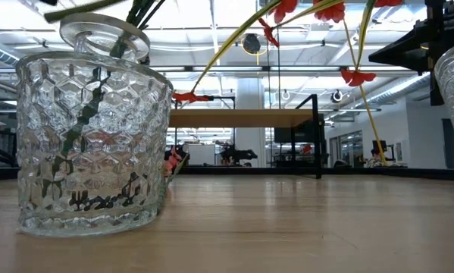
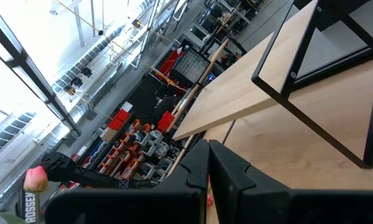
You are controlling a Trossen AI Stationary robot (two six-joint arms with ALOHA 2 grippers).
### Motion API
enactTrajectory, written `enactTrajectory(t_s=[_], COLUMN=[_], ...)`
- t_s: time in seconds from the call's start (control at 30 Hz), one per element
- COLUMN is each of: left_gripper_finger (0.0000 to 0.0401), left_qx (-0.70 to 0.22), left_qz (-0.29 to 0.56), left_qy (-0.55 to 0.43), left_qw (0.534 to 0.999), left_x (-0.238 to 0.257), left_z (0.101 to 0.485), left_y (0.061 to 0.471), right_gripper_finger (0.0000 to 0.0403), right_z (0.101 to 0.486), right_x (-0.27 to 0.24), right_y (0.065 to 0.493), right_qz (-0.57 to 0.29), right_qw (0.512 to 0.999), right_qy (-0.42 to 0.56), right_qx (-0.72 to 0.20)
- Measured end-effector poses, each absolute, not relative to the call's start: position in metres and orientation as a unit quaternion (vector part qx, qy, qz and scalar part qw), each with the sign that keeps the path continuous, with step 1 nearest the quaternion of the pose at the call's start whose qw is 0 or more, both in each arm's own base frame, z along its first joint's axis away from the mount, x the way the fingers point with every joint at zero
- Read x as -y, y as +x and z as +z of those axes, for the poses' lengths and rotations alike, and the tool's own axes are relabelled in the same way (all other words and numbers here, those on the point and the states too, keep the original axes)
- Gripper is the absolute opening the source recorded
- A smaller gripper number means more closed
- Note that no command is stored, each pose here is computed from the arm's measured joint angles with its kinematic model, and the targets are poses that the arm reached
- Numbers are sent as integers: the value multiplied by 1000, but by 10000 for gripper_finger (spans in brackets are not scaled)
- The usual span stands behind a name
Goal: Pick and place flowers into a vace then onto a shelf
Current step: Put the light pink flower into the left transparent vase
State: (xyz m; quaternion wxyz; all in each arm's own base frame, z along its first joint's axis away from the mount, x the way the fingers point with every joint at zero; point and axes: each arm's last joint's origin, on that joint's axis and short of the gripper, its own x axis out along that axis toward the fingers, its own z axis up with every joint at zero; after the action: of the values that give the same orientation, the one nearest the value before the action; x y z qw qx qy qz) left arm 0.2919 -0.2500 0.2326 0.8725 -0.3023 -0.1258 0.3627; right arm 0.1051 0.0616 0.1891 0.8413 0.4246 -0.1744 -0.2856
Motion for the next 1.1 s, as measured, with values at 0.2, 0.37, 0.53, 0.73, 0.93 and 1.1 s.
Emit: enactTrajectory(t_s=[0.2,0.37,0.53,0.73,0.93,1.1], left_gripper_finger=[19,15,31,34,34,35], left_qx=[128,122,111,108,137,163], left_qz=[360,366,353,345,342,354], left_qy=[-309,-289,-279,-279,-347,-385], left_qw=[871,876,886,889,862,837], left_x=[251,251,259,250,233,213], left_z=[234,236,253,297,324,340], left_y=[291,291,281,265,258,260], right_gripper_finger=[4,4,4,4,4,4], right_z=[189,189,189,189,189,189], right_x=[-62,-62,-62,-62,-62,-62], right_y=[105,105,105,105,105,105], right_qz=[-286,-286,-286,-286,-286,-286], right_qw=[841,841,841,841,841,841], right_qy=[425,425,424,424,425,425], right_qx=[175,174,174,174,174,174])
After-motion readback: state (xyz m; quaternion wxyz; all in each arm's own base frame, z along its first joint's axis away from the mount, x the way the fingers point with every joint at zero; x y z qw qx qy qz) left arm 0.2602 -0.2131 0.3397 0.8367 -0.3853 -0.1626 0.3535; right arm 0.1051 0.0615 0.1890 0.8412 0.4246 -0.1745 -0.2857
